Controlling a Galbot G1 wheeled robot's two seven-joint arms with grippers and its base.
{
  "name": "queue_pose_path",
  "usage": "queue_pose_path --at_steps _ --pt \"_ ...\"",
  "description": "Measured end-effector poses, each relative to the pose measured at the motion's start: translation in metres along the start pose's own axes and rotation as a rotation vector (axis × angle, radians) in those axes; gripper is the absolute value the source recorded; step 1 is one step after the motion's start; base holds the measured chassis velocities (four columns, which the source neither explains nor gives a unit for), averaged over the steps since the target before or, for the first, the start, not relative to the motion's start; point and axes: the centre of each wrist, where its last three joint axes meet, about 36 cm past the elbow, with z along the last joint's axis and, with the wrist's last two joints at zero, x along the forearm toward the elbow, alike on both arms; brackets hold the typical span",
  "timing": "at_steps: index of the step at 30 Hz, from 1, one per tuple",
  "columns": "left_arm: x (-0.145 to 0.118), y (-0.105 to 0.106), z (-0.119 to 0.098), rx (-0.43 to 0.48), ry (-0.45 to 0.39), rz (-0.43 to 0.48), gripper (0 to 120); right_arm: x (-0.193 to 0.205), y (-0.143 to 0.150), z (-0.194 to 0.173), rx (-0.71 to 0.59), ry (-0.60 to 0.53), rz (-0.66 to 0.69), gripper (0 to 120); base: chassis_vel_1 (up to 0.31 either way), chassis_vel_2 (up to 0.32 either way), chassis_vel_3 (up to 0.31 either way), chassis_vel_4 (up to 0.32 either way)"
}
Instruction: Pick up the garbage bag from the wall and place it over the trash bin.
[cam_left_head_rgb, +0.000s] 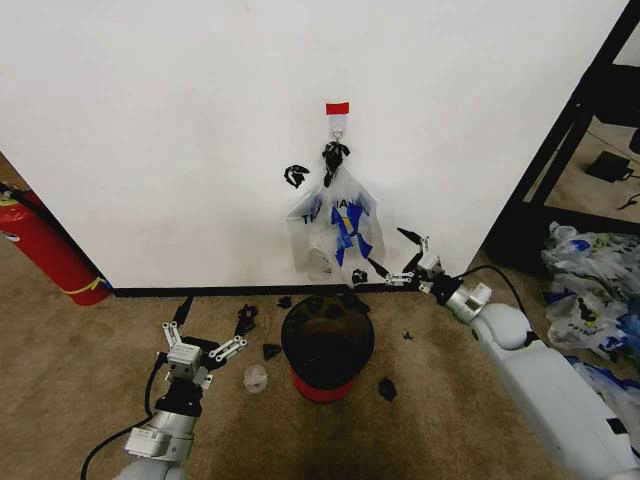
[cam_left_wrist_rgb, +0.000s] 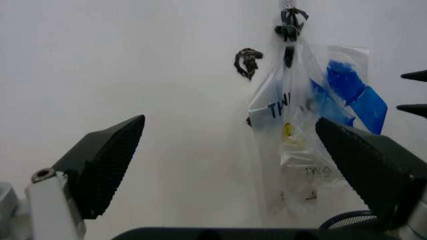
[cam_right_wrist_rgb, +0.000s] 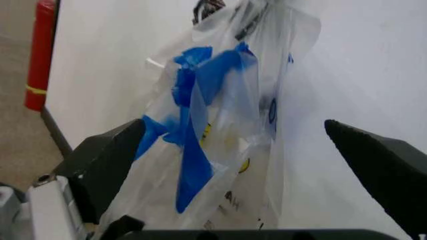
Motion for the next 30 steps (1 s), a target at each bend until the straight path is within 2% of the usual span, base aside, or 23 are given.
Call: queue_pose_path --at_steps 5,7,9,12,14,15,16,23,25,28,30 --pt "-0.001 0.001 0.001 0.000 0.000 0.000 100 -0.009 0.006 0.010 -0.018 0.008 0.013 86 0.000 0.000 0.000 0.000" --pt "-0.001 0.002 0.003 -0.001 0.001 0.000 100 -0.019 0.012 0.017 -0.040 0.010 0.017 72 0.000 0.000 0.000 0.000" --pt "-0.002 0.002 0.004 -0.001 0.002 0.000 100 -0.024 0.014 0.019 -0.046 0.010 0.014 71 0.000 0.000 0.000 0.000" --pt "-0.002 0.003 0.005 -0.002 0.005 0.003 100 -0.036 0.017 0.025 -0.048 0.020 0.006 55 0.000 0.000 0.000 0.000" --pt "-0.002 0.004 0.006 -0.004 0.004 0.003 100 -0.040 0.017 0.027 -0.045 0.026 0.006 51 0.000 0.000 0.000 0.000" --pt "-0.002 0.006 0.006 -0.005 0.004 0.001 100 -0.042 0.016 0.027 -0.043 0.032 0.008 43 0.000 0.000 0.000 0.000" --pt "-0.002 0.006 0.006 -0.005 0.004 0.001 100 -0.042 0.016 0.027 -0.043 0.032 0.008 43 0.000 0.000 0.000 0.000" --pt "-0.006 0.009 0.005 -0.006 0.000 0.003 100 -0.034 0.015 0.025 -0.061 0.029 0.025 15 0.000 0.000 0.000 0.000" --pt "-0.006 0.008 0.005 -0.006 -0.001 0.004 100 -0.033 0.015 0.025 -0.065 0.028 0.027 14 0.000 0.000 0.000 0.000" --pt "-0.012 0.006 0.004 -0.004 -0.010 0.019 100 -0.024 0.021 0.022 -0.132 0.006 0.060 0 0.000 0.000 0.000 0.000" --pt "-0.019 0.007 0.003 -0.005 -0.020 0.028 100 -0.021 0.025 0.021 -0.179 -0.006 0.084 0 0.000 0.000 0.000 0.000"
